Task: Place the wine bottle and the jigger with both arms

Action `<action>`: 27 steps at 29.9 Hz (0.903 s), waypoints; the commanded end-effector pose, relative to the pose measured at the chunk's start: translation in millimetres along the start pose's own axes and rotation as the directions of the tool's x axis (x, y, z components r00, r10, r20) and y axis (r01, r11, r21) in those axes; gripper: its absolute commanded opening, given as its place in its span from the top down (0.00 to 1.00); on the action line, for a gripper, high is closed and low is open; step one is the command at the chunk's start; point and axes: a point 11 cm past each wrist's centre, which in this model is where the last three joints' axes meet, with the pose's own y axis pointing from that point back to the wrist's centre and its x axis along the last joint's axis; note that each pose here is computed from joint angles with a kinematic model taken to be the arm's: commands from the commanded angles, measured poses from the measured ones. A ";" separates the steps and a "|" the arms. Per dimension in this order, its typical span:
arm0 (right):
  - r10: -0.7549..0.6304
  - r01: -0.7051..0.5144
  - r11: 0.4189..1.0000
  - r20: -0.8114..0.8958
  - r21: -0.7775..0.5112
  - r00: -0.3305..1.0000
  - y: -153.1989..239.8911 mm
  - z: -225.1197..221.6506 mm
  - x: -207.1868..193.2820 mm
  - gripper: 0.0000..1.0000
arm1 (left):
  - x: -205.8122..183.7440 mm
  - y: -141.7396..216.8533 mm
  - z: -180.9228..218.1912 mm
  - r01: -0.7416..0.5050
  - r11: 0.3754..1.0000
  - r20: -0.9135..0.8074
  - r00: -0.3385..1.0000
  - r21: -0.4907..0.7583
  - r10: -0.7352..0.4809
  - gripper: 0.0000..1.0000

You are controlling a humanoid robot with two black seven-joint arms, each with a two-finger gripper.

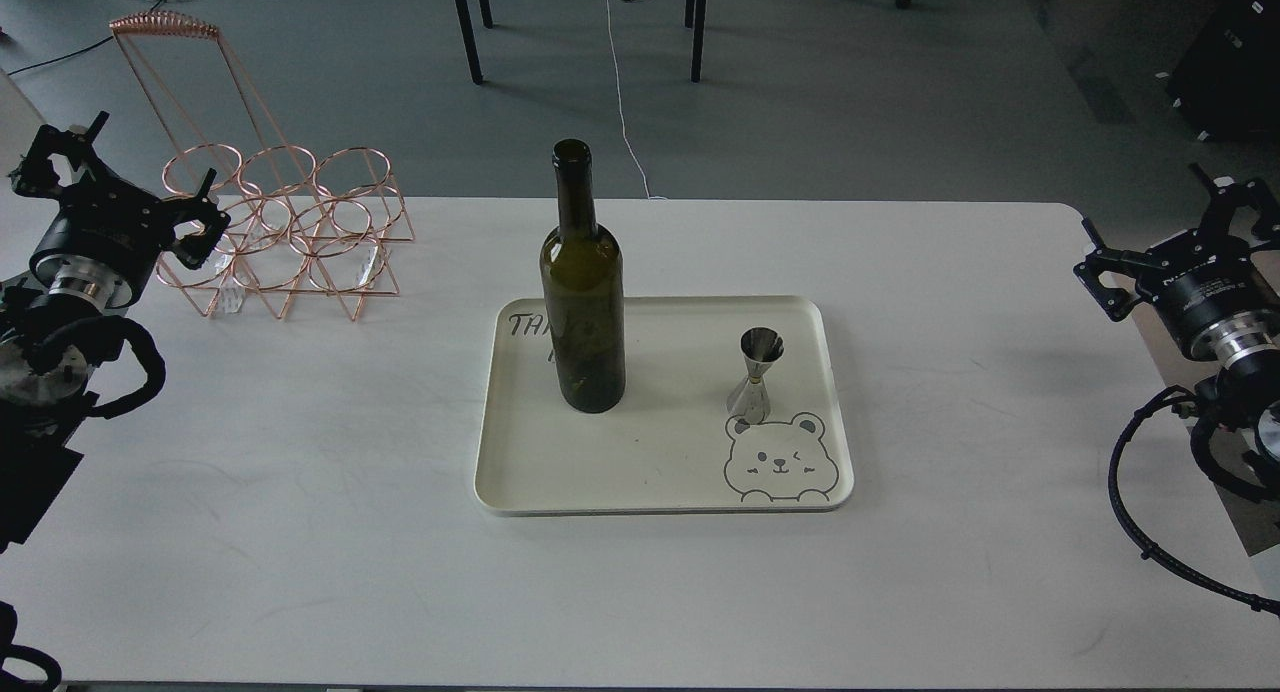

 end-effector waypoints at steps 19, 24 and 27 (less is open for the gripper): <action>-0.185 0.162 0.982 -0.300 -0.102 0.936 10.6 -60.4 -58.5 0.01 | -0.5 -1.7 10.8 0.000 1.000 0.033 0.999 -0.003 0.000 0.01; -0.371 0.265 0.924 -0.485 -0.274 0.792 20.0 -46.5 -112.8 0.01 | 0.1 -1.4 11.8 -0.002 1.000 0.035 0.999 -0.005 0.002 0.01; -0.410 0.257 0.910 -0.608 -0.326 0.680 24.1 -30.4 -139.9 0.01 | 0.7 -1.0 10.0 -0.003 1.000 0.036 0.999 0.001 0.003 0.01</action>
